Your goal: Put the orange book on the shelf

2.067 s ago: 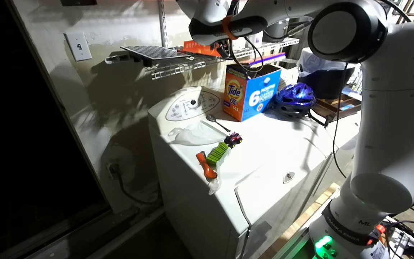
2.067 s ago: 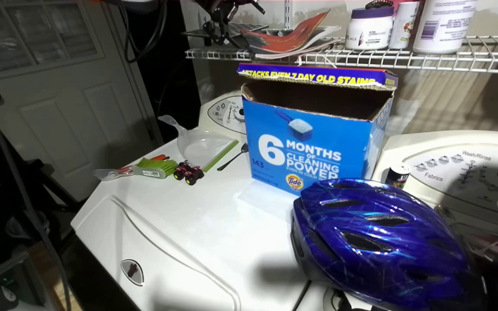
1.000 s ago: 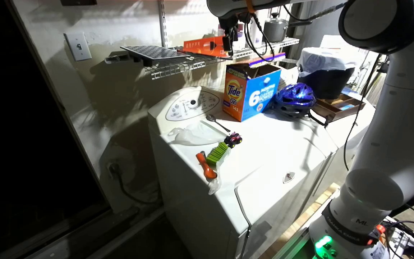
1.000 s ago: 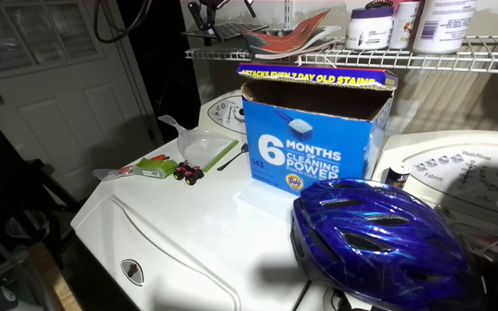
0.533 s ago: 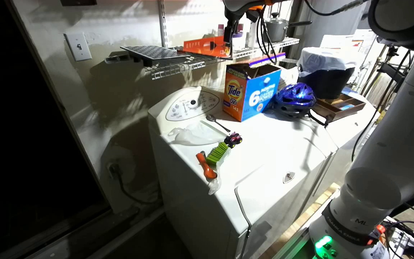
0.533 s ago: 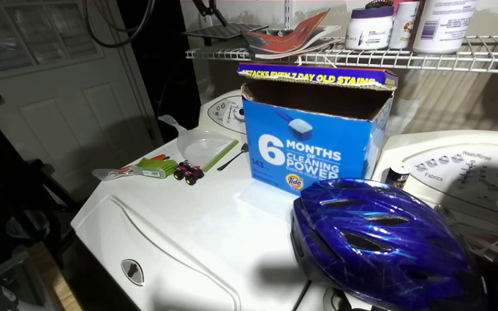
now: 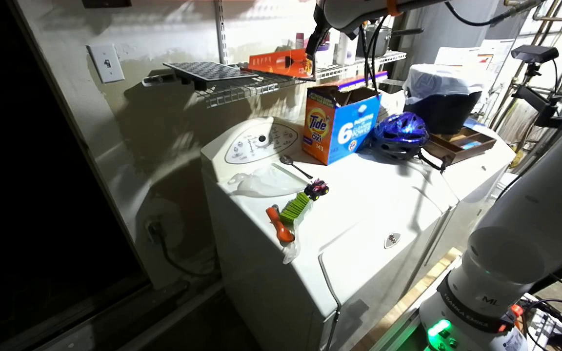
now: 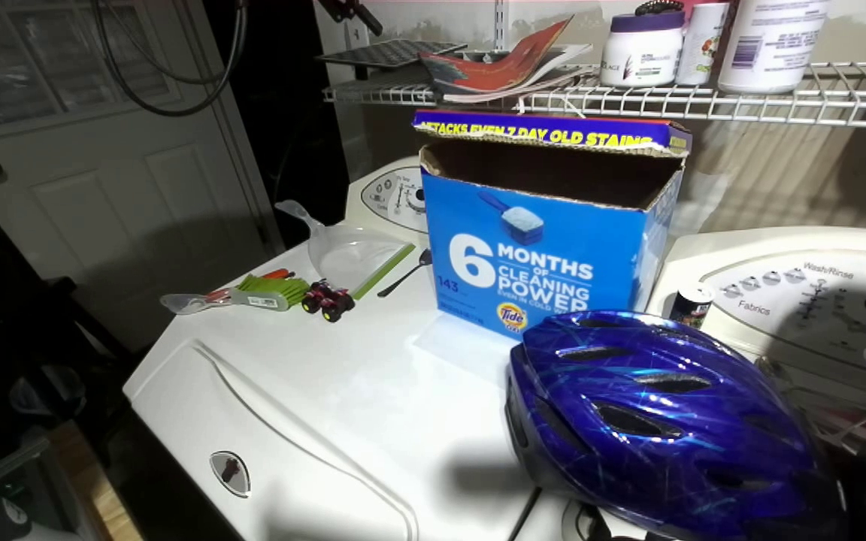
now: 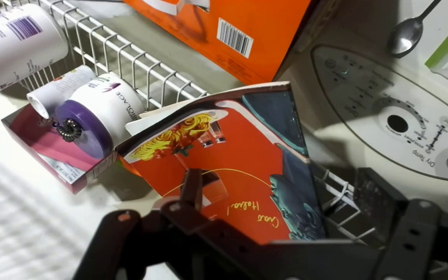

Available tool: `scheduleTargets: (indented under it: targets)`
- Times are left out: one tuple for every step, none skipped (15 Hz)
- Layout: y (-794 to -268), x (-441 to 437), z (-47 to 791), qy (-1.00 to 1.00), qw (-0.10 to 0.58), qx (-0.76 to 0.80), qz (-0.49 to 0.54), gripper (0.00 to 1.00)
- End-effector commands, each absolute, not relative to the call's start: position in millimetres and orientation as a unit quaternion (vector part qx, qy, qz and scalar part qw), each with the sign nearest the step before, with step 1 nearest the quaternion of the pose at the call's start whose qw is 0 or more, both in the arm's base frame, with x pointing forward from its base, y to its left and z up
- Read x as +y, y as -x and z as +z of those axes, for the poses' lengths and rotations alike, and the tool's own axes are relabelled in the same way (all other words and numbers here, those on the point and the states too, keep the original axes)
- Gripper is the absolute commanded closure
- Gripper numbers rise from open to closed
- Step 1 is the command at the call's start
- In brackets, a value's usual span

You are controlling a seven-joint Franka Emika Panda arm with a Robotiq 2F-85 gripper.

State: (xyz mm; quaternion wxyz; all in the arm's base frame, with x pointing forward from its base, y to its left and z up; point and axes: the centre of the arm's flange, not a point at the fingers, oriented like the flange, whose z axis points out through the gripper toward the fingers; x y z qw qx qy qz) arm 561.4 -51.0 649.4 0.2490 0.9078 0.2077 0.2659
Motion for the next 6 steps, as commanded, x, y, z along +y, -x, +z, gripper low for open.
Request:
scheduleTargets:
  targets:
    - [-535,-47,635,-0.902,0.256,0.192,0.289,0.0]
    - [-533,-46,633,-0.899,0.265,0.189,0.293,0.0]
    - [-532,-46,631,-0.896,0.275,0.184,0.295,0.0]
    - [-549,-48,640,-0.903,0.257,0.196,0.283,0.0]
    - [-547,-48,638,-0.902,0.261,0.192,0.286,0.0]
    - [-545,-48,636,-0.901,0.264,0.191,0.286,0.0]
